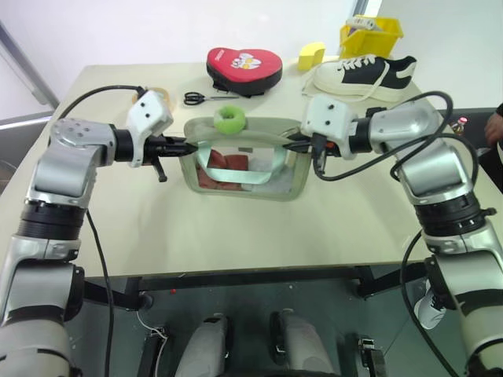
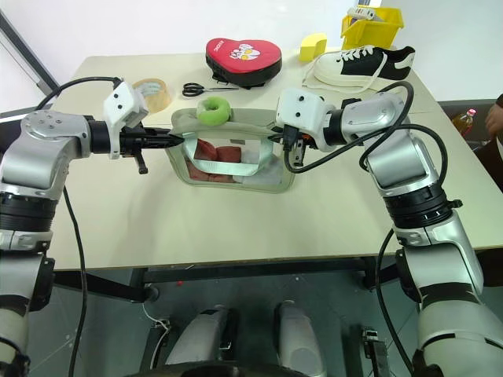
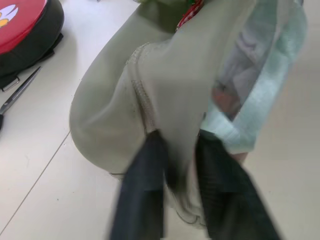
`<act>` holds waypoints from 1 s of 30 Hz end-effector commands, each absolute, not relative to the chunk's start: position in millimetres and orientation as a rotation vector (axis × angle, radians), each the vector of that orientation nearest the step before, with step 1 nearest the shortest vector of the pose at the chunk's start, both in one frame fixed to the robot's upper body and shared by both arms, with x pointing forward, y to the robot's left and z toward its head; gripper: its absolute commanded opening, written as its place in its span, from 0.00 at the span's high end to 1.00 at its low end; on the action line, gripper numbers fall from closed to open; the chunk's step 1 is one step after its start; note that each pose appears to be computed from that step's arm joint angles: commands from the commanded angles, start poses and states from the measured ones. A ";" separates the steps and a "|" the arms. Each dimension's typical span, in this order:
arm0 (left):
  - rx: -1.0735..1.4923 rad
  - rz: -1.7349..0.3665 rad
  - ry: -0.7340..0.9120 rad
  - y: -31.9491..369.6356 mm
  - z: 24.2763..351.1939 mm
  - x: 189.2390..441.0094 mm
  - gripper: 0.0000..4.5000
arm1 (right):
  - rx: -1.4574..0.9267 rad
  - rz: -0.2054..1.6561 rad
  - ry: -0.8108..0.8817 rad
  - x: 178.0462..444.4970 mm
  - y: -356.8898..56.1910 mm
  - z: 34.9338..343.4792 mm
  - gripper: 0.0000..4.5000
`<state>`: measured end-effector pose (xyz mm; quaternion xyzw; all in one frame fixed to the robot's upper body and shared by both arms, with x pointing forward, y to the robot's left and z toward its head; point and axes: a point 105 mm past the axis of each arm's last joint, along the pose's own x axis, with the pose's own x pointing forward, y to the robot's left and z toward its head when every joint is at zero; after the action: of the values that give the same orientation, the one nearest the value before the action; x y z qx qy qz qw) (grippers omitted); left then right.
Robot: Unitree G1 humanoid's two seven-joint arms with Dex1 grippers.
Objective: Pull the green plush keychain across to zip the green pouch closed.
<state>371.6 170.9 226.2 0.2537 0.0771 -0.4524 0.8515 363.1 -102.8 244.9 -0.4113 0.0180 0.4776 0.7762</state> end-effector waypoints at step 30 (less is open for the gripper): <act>0.536 -0.969 0.101 157.0 240.0 358.1 1.00 | -0.732 1.160 -0.157 363.4 -10.7 283.8 0.06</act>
<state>362.0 158.2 224.7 0.2502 0.0767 -0.4610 0.8480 366.7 -15.5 272.7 -0.3267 -0.0441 0.5375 0.7761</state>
